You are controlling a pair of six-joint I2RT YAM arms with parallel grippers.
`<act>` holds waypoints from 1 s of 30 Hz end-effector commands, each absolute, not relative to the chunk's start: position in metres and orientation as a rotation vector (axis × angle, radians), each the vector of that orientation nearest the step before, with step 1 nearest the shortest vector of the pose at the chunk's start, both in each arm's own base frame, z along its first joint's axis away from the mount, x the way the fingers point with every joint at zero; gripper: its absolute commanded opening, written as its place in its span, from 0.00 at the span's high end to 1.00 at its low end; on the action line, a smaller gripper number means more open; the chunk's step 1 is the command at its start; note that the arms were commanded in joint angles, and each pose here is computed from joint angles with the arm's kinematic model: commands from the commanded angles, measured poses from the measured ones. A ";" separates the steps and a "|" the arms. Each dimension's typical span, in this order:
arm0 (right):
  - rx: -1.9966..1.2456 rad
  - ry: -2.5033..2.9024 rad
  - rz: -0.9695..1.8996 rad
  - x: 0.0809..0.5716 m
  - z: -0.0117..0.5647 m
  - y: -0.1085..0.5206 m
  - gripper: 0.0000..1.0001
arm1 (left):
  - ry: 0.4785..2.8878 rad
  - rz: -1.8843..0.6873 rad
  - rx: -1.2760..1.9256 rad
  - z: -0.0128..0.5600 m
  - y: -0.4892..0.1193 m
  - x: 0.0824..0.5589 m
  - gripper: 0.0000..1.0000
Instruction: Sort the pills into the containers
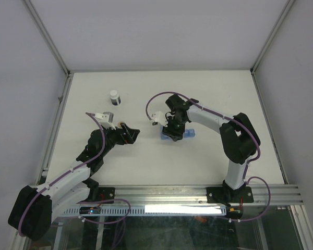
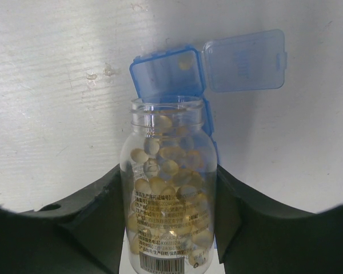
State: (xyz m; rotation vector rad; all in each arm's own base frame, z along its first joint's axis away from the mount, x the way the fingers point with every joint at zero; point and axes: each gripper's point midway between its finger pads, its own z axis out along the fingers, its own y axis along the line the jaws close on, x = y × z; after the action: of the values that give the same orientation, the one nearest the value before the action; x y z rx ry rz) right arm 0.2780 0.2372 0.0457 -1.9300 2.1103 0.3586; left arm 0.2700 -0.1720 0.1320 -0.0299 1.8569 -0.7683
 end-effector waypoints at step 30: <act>-1.628 1.809 0.787 0.263 0.152 0.254 1.00 | 1.750 -0.848 0.013 0.172 -0.181 0.269 0.01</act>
State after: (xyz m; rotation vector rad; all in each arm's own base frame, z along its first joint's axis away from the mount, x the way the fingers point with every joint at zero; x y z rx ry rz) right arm 0.2705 0.2372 0.0811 -1.7906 2.0484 0.5588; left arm 0.2663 -0.1752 0.1332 -0.0041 1.8599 -0.7876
